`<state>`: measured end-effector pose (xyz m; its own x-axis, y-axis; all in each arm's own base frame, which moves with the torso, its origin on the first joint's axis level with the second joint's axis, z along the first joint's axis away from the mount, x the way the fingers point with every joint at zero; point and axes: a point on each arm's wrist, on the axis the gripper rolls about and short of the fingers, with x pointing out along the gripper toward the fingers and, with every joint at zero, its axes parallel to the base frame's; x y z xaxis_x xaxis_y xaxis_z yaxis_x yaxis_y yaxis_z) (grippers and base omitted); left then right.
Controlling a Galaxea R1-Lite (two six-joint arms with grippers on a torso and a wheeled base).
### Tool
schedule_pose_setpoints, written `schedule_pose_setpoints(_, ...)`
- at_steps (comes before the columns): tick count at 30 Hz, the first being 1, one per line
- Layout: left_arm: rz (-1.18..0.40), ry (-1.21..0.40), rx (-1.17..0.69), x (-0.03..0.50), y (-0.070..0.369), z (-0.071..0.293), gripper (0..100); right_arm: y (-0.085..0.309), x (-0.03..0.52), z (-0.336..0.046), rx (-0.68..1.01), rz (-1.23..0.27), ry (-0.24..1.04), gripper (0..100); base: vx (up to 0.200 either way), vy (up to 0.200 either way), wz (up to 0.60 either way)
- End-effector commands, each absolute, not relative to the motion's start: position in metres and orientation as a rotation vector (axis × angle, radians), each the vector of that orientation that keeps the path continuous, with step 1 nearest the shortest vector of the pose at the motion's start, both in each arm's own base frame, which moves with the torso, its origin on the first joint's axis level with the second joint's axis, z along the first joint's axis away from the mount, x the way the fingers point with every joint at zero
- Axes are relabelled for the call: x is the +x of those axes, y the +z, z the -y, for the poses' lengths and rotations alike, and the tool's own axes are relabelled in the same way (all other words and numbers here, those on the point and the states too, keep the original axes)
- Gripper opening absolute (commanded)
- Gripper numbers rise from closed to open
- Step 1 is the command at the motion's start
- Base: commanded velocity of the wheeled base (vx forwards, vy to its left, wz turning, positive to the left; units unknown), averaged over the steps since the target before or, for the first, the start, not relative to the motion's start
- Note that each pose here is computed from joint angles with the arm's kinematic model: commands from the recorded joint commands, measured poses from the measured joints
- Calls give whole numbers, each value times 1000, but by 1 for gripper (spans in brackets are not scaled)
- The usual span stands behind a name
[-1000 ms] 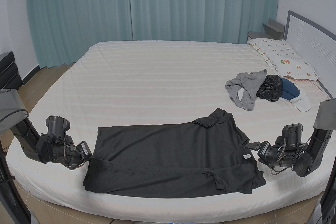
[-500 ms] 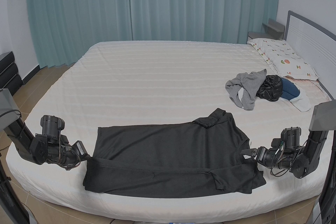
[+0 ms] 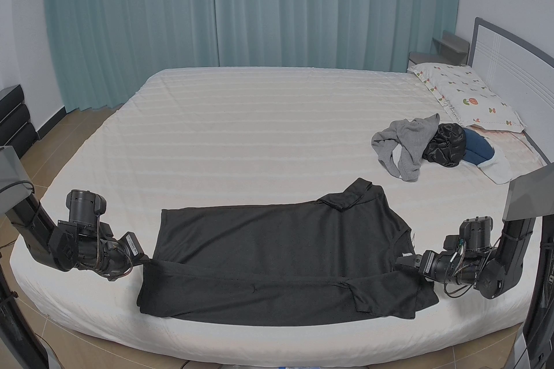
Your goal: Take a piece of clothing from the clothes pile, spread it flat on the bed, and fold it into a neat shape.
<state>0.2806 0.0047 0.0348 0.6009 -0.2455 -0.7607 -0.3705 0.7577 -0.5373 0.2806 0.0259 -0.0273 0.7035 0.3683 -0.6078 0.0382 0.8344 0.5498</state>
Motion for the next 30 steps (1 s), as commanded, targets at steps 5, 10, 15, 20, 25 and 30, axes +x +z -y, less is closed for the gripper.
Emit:
schedule_pose_setpoints(5,-947,80,-736,281,34,-5,0,-26,277,-22,565,-759,188,0,0,0,0)
schedule_pose_setpoints(10,-951,84,-737,281,33,-5,0,-31,274,-19,554,-774,177,0,0,0,0)
schedule_pose_setpoints(15,-953,83,-738,281,33,-5,0,-26,272,-14,558,-737,174,0,0,0,0)
schedule_pose_setpoints(20,-953,83,-738,281,33,-5,0,-26,266,-13,574,-748,184,100,0,0,0)
schedule_pose_setpoints(25,-953,84,-738,281,33,-5,0,-21,259,-5,590,-684,231,100,0,0,0)
schedule_pose_setpoints(30,-953,83,-738,281,33,-5,0,-23,248,-6,580,-690,257,100,0,0,0)
